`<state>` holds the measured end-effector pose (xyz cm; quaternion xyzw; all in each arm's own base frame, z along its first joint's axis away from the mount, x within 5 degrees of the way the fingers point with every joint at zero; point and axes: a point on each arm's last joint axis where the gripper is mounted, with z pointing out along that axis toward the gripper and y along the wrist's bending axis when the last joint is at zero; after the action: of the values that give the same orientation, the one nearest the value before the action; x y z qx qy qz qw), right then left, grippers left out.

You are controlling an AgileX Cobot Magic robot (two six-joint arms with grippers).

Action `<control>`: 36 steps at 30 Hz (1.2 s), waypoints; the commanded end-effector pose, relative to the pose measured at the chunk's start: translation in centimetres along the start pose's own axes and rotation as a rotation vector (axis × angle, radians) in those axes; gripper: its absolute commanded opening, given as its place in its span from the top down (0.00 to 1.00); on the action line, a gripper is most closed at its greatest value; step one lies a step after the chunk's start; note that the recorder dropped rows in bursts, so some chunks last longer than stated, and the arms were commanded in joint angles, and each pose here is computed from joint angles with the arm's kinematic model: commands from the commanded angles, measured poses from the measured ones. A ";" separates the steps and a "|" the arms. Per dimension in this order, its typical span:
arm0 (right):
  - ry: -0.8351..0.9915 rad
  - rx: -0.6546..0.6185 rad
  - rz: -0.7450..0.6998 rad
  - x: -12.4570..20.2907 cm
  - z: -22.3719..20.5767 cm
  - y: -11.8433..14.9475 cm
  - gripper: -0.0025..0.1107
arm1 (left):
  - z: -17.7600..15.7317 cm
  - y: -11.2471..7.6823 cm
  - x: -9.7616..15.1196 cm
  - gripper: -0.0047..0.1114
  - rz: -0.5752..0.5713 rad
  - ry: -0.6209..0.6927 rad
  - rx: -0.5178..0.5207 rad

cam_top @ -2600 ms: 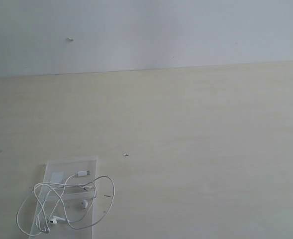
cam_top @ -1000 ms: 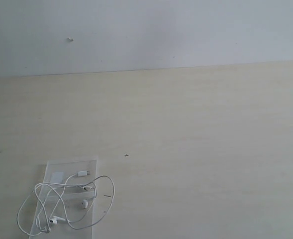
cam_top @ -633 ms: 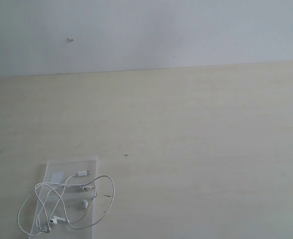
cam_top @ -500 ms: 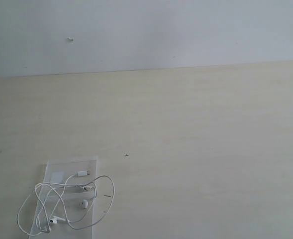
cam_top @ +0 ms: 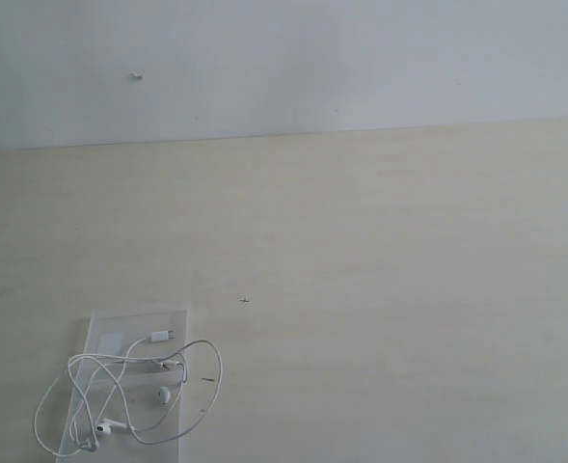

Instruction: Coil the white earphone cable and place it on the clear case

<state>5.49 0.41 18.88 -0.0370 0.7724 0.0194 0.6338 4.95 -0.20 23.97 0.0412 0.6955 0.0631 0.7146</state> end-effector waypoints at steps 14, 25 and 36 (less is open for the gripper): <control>-0.002 0.004 -0.006 0.1 0.0 0.0 0.98 | 0.3 -0.9 5.3 0.96 -0.423 0.249 0.002; -0.002 0.004 -0.006 0.1 0.0 0.0 0.98 | 0.2 -0.5 5.8 0.96 -0.304 0.295 -0.031; -0.002 0.004 -0.006 0.1 0.0 0.0 0.98 | 0.2 -0.6 5.9 0.96 -0.252 0.300 -0.022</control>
<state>5.49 0.41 18.88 -0.0377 0.7723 0.0188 0.6338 5.34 0.09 18.14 -0.0673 0.7947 -0.0186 0.6030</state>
